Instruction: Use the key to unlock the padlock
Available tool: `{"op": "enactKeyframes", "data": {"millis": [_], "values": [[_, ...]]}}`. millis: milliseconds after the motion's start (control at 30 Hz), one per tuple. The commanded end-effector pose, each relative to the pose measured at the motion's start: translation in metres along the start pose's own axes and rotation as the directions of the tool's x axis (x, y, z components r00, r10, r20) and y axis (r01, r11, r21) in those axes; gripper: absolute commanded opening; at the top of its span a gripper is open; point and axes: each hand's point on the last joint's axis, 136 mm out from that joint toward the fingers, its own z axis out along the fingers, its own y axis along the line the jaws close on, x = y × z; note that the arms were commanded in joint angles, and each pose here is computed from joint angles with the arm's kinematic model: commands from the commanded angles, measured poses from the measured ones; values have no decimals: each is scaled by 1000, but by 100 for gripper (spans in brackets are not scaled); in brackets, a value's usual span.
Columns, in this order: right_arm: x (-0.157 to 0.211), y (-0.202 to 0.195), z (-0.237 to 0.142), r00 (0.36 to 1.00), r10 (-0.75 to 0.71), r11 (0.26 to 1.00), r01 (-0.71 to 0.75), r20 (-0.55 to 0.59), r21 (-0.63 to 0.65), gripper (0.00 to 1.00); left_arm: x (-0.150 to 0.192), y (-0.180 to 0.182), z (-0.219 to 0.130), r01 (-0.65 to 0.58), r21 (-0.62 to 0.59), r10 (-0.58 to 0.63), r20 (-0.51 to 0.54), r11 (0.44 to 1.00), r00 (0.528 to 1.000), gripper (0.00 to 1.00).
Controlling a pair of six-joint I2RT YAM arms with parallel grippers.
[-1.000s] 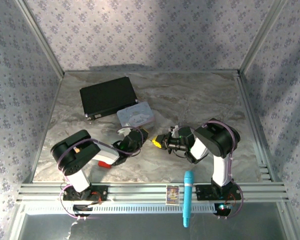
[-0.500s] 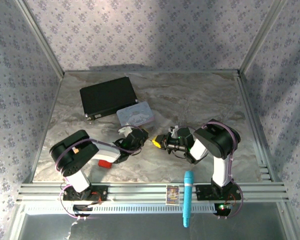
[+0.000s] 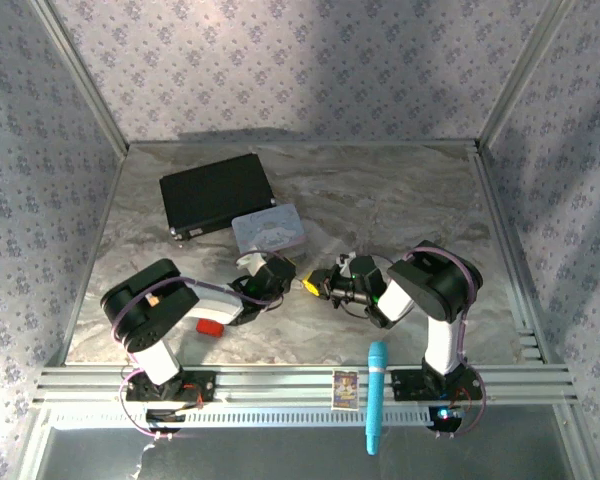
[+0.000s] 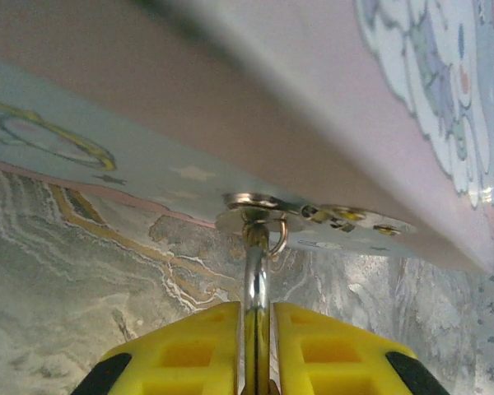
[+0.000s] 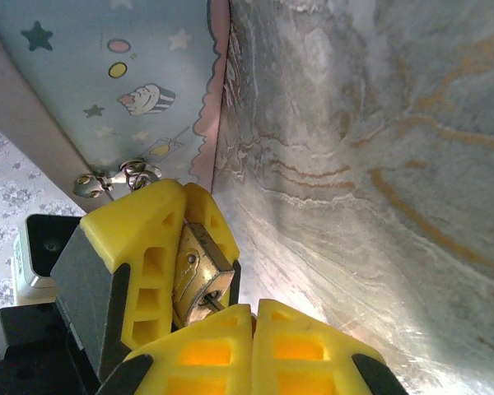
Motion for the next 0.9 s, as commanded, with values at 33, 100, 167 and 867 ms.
{"op": "enactKeyframes", "data": {"millis": [33, 100, 167, 867], "values": [[19, 19, 16, 997, 17, 999, -20, -79, -41, 0, 50, 11, -1, -61, -16, 57, -186, 998, 981, 0], [20, 17, 17, 997, 22, 999, -25, -79, -36, 0, 50, 10, -1, -55, -11, 52, -188, 998, 981, 0], [20, 17, 19, 997, 33, 999, -36, -75, -37, 0, 51, 6, -3, -46, 5, 46, -194, 999, 980, 0], [26, 31, 34, 999, 40, 997, -42, -26, -59, 0, 59, -11, -13, -38, 42, 46, -225, 998, 973, 0]]}}
